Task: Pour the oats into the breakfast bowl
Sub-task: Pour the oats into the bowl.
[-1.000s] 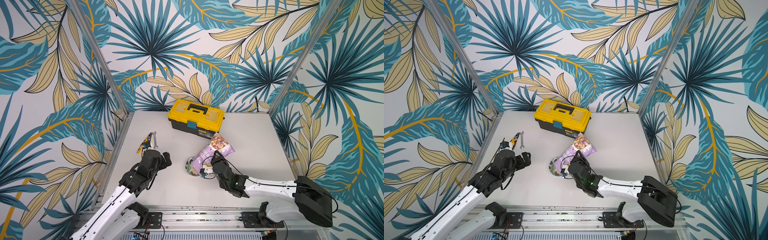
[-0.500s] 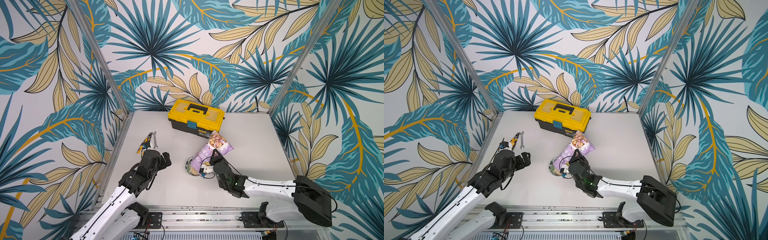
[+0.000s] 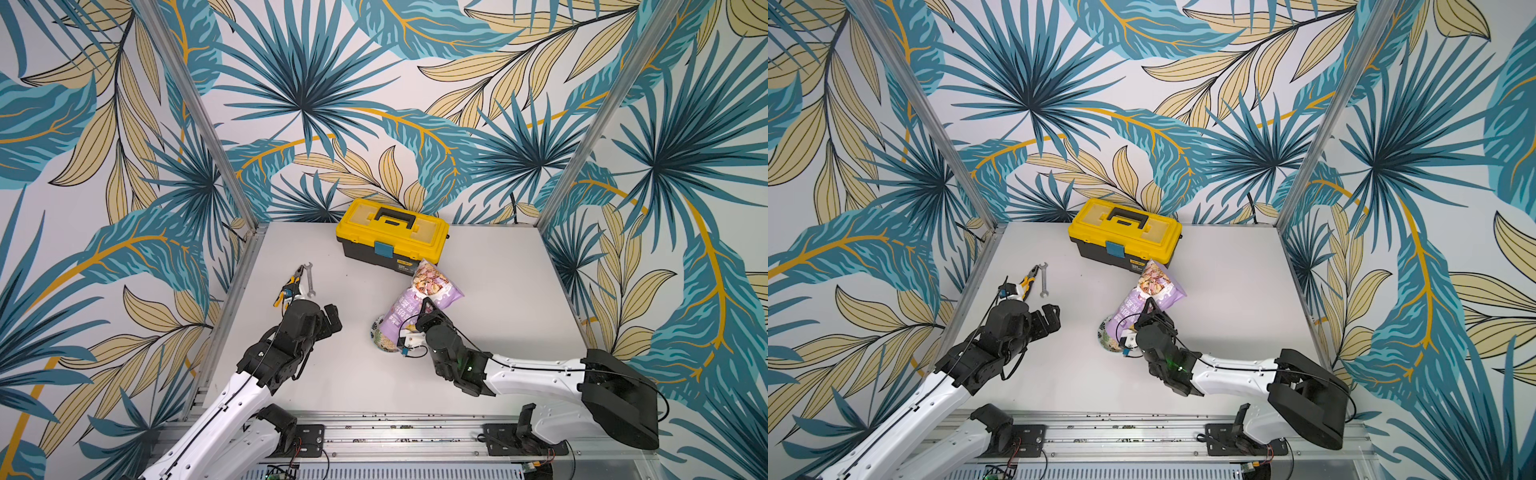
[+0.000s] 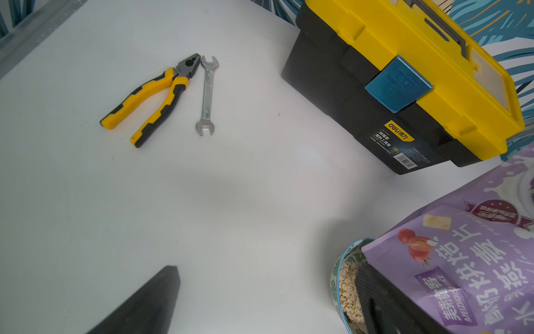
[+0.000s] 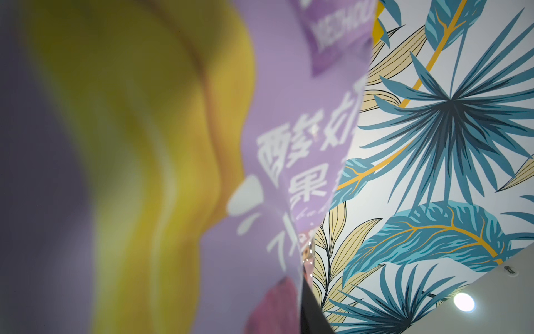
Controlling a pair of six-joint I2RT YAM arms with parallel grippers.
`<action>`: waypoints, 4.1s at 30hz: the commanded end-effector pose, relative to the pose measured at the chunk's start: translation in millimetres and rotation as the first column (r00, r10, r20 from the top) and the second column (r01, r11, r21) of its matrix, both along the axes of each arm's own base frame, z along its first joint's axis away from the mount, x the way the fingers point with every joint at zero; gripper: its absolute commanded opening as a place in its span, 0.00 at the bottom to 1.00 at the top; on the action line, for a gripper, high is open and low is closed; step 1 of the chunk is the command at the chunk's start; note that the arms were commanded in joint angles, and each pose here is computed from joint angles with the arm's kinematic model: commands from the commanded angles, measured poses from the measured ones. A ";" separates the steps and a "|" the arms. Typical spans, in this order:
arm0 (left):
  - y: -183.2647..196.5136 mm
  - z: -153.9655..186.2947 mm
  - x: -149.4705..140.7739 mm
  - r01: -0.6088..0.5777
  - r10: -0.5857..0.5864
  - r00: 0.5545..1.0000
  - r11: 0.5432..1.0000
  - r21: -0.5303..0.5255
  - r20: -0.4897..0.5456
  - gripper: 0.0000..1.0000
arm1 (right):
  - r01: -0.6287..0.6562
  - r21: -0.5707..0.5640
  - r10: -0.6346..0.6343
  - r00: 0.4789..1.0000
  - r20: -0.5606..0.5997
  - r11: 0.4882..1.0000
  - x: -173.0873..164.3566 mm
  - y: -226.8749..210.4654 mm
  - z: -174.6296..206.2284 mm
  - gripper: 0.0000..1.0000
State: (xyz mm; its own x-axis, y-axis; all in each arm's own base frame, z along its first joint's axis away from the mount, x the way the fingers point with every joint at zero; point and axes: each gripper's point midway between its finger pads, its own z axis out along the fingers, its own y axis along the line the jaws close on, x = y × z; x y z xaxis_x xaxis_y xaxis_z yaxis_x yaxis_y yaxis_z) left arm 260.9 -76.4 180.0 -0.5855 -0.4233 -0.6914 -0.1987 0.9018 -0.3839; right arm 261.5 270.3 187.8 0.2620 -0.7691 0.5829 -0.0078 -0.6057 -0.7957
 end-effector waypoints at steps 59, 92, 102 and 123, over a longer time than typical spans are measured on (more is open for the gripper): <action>1.4 1.1 2.5 0.023 -0.023 1.000 0.999 0.035 -0.001 1.00 | 0.180 -0.043 -0.183 0.979 -0.085 0.983 22.3 4.1 48.7 0.00; -21.3 -31.8 5.7 0.132 -0.129 0.986 0.991 0.017 -0.103 1.00 | 0.230 -0.013 -0.230 0.971 -0.057 0.973 15.0 9.4 52.7 0.00; -23.0 -35.3 4.4 0.142 -0.139 0.984 0.990 0.012 -0.115 1.00 | 0.200 0.074 -0.196 0.978 -0.068 0.977 9.0 10.3 57.3 0.00; -32.2 -34.2 2.0 0.188 -0.188 0.974 0.982 -0.014 -0.130 0.99 | 0.301 0.023 -0.279 0.910 -0.307 0.954 5.4 -0.9 27.4 0.00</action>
